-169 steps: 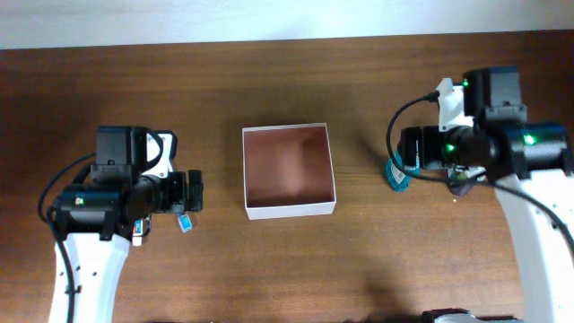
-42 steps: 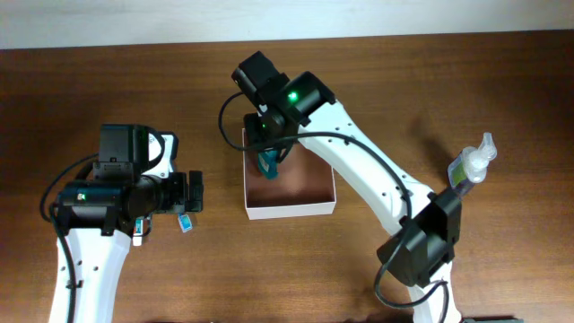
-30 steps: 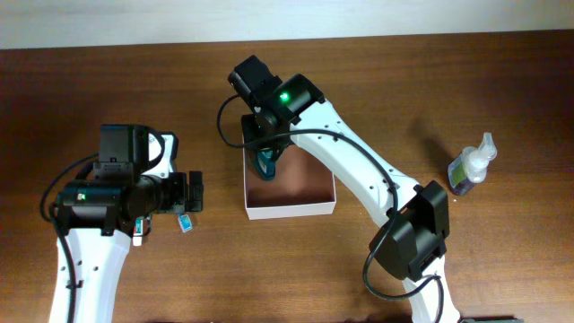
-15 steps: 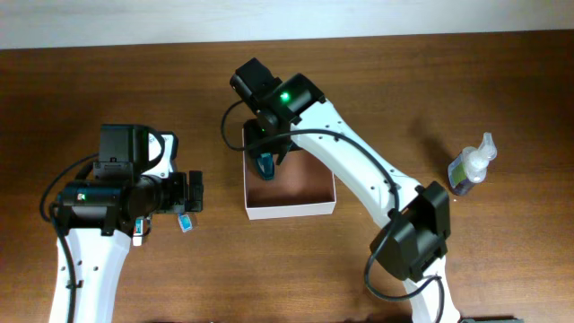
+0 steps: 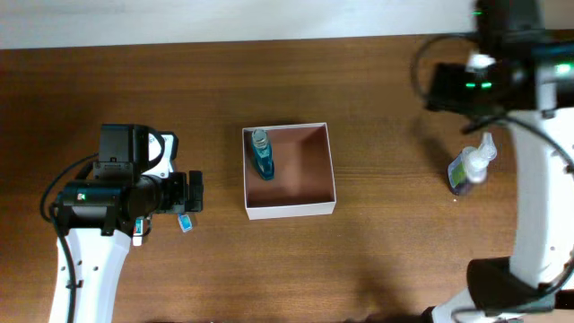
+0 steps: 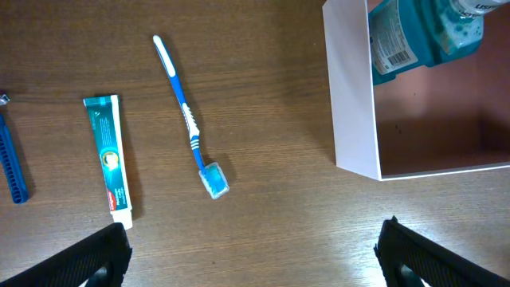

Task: Pack container
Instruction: 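Release mouthwash, move right gripper to clear soap bottle and grasp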

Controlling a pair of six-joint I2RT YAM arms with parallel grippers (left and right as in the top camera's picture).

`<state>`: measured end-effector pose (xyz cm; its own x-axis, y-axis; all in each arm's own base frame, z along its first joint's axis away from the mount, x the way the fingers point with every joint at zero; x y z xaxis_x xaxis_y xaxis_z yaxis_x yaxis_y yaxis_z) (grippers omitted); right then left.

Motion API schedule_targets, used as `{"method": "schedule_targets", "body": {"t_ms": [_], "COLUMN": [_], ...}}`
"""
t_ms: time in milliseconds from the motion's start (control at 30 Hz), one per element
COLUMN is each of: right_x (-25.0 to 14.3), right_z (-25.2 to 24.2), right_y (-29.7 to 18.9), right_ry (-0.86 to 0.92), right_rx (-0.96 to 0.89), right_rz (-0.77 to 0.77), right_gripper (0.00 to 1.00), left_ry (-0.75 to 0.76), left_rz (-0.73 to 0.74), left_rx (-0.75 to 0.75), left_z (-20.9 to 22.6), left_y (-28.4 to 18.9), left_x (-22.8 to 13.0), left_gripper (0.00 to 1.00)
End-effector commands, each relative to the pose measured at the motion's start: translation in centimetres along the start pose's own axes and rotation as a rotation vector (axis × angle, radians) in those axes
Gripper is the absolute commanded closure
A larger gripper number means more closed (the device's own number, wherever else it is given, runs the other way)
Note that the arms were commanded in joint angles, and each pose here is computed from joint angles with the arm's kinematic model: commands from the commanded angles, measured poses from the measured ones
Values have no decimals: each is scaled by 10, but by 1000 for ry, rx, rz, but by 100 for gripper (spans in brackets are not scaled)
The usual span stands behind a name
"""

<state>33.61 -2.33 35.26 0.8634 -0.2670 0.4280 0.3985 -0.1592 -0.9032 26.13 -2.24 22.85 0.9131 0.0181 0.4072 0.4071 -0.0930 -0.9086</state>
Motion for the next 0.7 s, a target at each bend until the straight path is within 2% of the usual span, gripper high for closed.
{"method": "schedule_targets", "body": {"t_ms": [0,133,300,667], "right_x": [-4,-12,-19,-33], "right_z": [-43,-75,-92,-96], "right_y": [31,67,106,166], "right_ry": [6,67,81,57], "right_rx": [-17,-19,13,16], "right_rz": [115,196,226,256], "right_gripper": [11,10,10,9], "left_ry": [-11,-11,-11,-11], "left_rz": [-16,-16,-16,-16], "left_rx": [5,5,5,5], "left_z": [1,1,1,1], "left_y": [-4,-4,-4,-4], "left_x": [4,4,4,4], "left_gripper": [0,0,0,0]}}
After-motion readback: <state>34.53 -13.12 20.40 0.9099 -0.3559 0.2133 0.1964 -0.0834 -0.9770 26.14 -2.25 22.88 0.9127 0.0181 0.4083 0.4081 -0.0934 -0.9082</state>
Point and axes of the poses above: each gripper's point midway between its finger pads, its own y axis out along the fingers, its own z axis along the line the jaws close on, x = y × z, the point moved 3 cm from there along -y, back along the fingers, and after that the axes turned 2 degrees about -y, right-handed, at the moved point
